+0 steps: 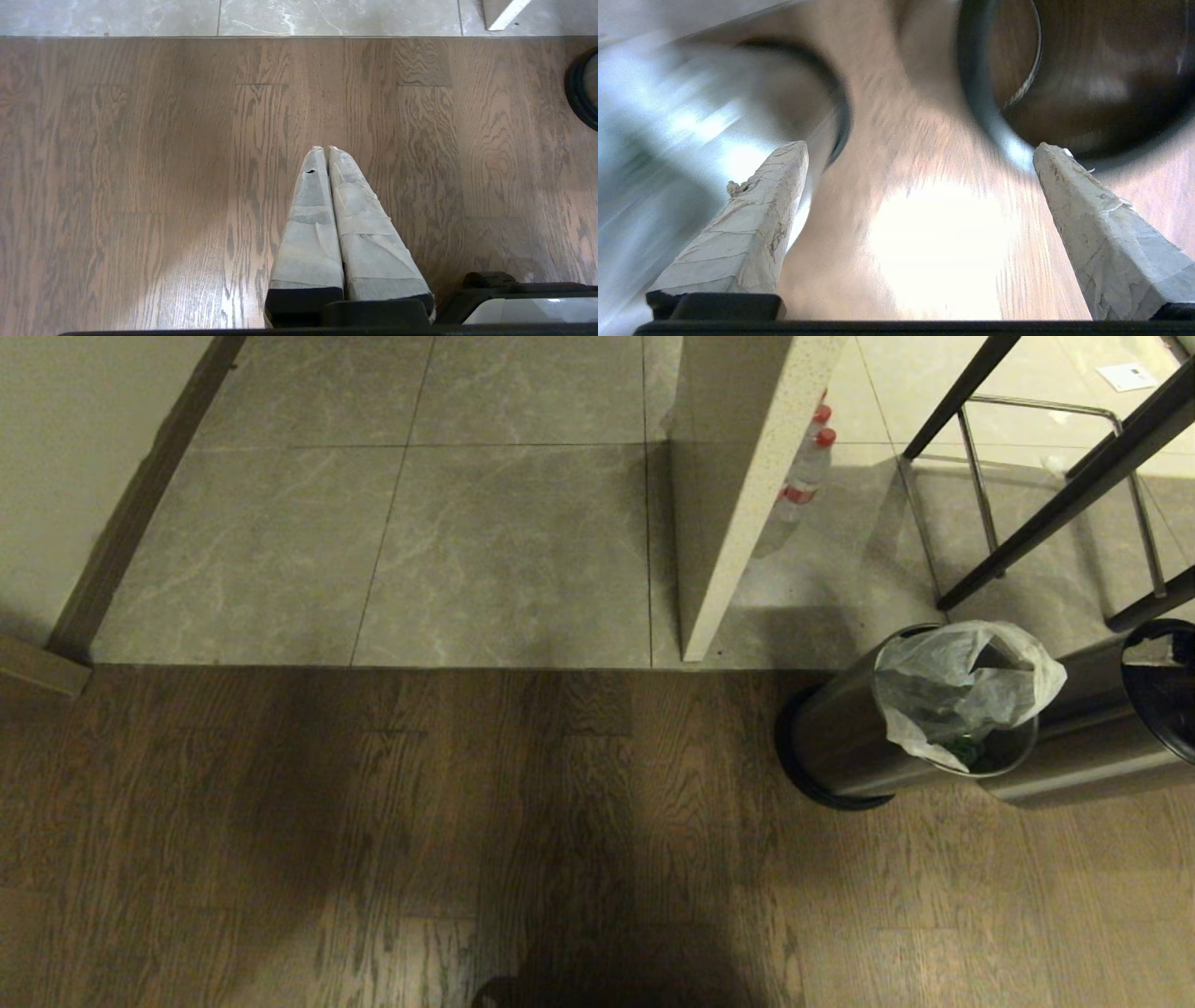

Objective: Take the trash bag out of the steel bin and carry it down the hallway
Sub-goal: Pick up the trash bag

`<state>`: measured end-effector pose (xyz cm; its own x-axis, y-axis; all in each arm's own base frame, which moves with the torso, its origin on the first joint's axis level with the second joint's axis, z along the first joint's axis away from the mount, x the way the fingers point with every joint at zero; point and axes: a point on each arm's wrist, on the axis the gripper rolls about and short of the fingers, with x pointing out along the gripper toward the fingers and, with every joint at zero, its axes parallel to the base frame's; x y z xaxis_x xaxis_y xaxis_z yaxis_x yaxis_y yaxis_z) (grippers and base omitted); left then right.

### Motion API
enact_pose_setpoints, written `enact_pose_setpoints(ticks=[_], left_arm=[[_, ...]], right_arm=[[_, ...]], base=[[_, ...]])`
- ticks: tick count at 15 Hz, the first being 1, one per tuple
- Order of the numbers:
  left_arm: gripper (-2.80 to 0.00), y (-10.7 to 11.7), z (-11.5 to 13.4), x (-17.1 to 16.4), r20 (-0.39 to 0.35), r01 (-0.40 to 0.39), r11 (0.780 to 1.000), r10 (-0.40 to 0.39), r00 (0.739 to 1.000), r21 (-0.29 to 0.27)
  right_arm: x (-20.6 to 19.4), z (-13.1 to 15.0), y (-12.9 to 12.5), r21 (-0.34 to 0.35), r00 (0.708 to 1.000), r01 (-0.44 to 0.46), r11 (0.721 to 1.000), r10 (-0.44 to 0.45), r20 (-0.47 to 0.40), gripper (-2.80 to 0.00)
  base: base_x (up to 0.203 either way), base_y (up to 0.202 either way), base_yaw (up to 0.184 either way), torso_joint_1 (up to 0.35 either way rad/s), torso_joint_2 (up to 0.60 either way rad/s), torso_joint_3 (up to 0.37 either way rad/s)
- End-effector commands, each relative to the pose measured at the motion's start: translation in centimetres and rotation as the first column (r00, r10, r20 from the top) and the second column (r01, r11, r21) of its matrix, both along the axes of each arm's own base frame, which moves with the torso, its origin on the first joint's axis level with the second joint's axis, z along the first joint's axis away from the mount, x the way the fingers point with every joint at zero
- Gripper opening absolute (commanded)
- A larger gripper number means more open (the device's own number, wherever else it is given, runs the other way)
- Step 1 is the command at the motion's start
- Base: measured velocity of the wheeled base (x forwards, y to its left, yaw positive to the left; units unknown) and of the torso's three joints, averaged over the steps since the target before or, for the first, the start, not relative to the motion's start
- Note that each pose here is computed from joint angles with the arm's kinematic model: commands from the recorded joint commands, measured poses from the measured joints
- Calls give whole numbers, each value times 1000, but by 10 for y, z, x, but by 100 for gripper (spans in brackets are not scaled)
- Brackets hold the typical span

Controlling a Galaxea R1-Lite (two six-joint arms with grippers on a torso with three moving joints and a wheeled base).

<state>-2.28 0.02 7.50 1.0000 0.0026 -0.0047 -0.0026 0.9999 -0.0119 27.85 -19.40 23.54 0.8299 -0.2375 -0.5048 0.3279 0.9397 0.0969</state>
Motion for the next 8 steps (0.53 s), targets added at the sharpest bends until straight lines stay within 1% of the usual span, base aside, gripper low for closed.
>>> enact_pose_setpoints(ticks=[1, 2, 3, 4, 5, 8], left_arm=[[-280, 0, 0, 0, -1, -1, 1000, 1, 1000, 0], [-280, 0, 0, 0, -1, -1, 1000, 1, 1000, 0], [-280, 0, 0, 0, -1, -1, 1000, 1, 1000, 0], [-280, 0, 0, 0, -1, -1, 1000, 1, 1000, 0], [-280, 0, 0, 0, -1, -1, 1000, 1, 1000, 0], [-280, 0, 0, 0, -1, -1, 1000, 1, 1000, 0]], right_arm=[[-67, 62, 54, -90, 993, -23, 996, 33, 111, 0], [-95, 72, 76, -104, 992, -40, 994, 52, 118, 0], [-113, 71, 91, -97, 993, -59, 994, 68, 99, 0], [-123, 64, 100, -73, 995, -79, 994, 83, 57, 0], [-126, 61, 102, -62, 995, -92, 994, 95, 37, 0], [-126, 61, 102, -62, 995, -92, 994, 95, 37, 0]], base=[[0, 0, 0, 0, 0, 0], [0, 0, 0, 0, 0, 0], [0, 0, 0, 0, 0, 0], [0, 0, 0, 0, 0, 0], [0, 0, 0, 0, 0, 0], [0, 0, 0, 0, 0, 0]])
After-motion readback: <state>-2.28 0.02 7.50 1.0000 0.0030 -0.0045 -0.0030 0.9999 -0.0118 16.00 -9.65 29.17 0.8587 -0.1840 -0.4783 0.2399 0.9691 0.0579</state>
